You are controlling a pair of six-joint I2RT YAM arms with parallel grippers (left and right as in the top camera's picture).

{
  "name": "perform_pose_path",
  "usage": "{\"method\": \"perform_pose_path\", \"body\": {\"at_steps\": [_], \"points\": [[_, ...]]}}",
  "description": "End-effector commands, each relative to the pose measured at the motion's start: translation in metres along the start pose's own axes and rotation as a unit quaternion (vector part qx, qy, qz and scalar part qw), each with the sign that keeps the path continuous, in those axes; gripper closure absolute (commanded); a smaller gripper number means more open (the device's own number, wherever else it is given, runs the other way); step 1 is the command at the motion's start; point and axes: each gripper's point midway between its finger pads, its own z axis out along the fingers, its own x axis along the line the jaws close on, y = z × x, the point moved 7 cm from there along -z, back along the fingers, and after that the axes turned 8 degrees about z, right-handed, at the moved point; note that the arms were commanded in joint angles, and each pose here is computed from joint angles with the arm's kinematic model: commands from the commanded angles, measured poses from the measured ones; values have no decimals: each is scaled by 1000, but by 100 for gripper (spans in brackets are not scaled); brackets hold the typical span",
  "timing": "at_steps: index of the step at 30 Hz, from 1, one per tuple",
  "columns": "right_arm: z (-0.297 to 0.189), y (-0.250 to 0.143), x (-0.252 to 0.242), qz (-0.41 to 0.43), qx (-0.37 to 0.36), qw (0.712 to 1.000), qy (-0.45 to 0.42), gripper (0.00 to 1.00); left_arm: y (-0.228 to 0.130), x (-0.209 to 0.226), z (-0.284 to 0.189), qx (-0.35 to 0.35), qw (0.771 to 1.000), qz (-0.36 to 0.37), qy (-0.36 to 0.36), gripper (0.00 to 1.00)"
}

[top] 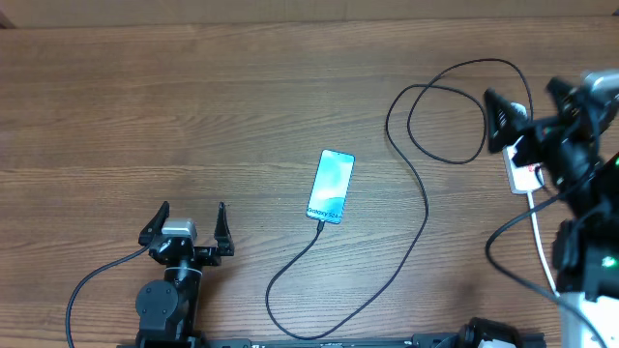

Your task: Plug charger to phone and switch on socket

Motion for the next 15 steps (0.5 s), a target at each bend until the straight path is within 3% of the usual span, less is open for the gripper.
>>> {"method": "perform_pose_path", "body": {"at_steps": [1, 15], "points": [[-6, -29, 11, -13, -11, 1000, 23, 0, 0, -1, 0, -4, 1000, 7, -4, 0], [-34, -116, 29, -40, -53, 997, 45, 0, 0, -1, 0, -4, 1000, 7, -4, 0]]}}
